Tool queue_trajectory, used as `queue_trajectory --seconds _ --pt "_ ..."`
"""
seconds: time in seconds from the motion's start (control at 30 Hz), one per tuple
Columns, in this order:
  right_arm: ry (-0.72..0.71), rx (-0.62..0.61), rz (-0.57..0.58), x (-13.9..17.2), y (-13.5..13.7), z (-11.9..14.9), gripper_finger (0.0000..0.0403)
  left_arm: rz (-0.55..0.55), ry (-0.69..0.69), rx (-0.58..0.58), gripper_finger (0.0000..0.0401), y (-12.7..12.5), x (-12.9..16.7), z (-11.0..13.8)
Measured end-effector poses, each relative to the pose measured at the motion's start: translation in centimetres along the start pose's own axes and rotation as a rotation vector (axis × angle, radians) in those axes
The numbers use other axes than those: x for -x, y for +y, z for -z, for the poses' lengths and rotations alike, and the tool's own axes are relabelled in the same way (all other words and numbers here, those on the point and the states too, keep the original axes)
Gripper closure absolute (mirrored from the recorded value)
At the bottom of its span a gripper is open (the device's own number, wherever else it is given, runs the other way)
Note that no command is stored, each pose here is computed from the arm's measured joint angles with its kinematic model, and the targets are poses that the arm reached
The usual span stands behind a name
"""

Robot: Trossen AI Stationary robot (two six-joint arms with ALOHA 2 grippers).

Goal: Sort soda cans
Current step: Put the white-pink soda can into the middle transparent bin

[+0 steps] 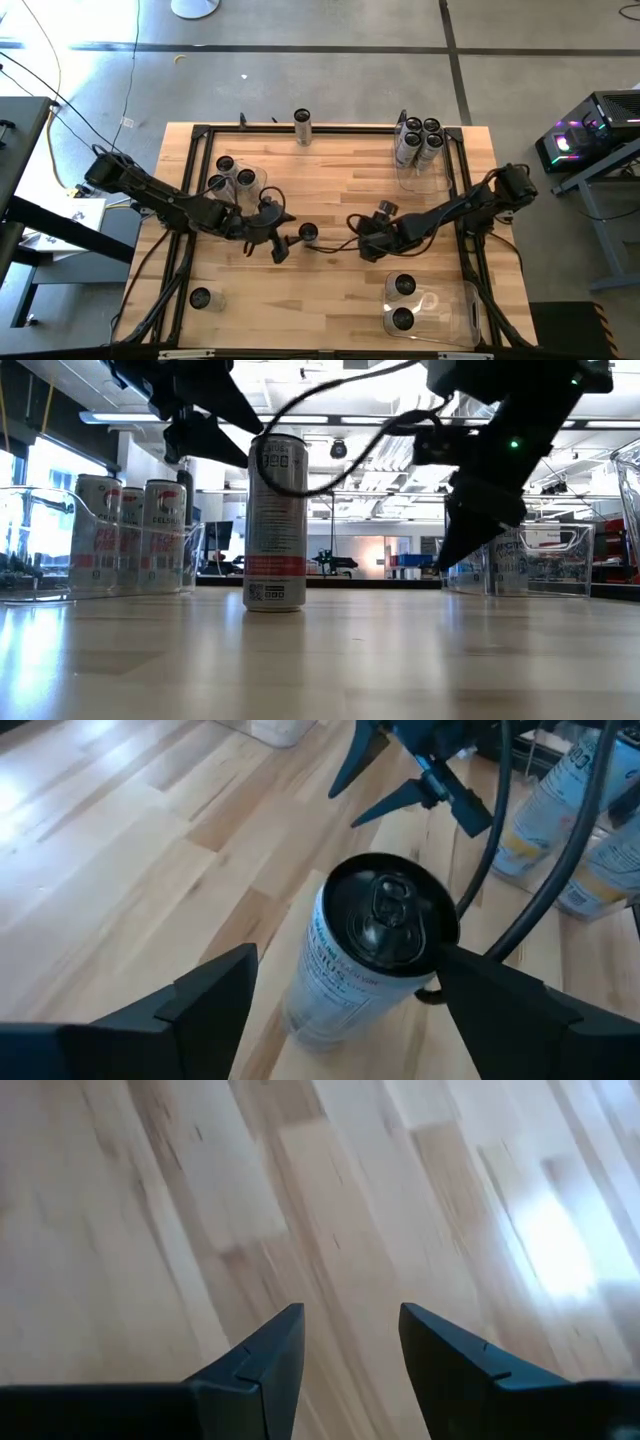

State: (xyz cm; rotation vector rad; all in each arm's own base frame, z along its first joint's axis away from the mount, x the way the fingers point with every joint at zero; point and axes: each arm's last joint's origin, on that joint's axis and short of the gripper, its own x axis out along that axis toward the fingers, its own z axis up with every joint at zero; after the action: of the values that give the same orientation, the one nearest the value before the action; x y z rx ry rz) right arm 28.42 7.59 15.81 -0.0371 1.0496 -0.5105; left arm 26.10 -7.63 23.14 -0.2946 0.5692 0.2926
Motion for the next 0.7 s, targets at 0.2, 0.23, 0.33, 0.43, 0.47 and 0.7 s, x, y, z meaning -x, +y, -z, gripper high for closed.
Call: queue_trajectory --seconds 0.2,0.23,0.33,0.43,0.47,0.7 --pt "0.089 0.064 0.045 1.8 -0.2 1.8 0.0243 0.013 -0.017 -0.051 0.0100 -0.5 0.3 -0.6" --pt "0.100 0.072 0.052 2.3 -0.3 2.1 0.0243 0.017 -0.021 -0.074 0.0100 -0.6 0.4 -0.7" --pt "0.096 0.088 0.044 4.0 -0.4 2.8 0.0243 0.017 -0.042 -0.135 0.0100 -1.1 0.7 -1.3" --pt "0.043 0.168 0.024 5.5 -0.1 3.2 0.0243 -0.016 -0.068 -0.199 0.0100 -1.2 0.9 -1.5" --pt "0.009 0.195 0.024 5.9 -0.1 3.4 0.0243 -0.037 -0.073 -0.214 0.0100 -1.2 0.9 -1.5" --pt "-0.214 0.092 0.033 8.7 -1.8 3.5 0.0243 -0.093 -0.114 -0.201 0.0100 -0.7 0.7 -2.4"
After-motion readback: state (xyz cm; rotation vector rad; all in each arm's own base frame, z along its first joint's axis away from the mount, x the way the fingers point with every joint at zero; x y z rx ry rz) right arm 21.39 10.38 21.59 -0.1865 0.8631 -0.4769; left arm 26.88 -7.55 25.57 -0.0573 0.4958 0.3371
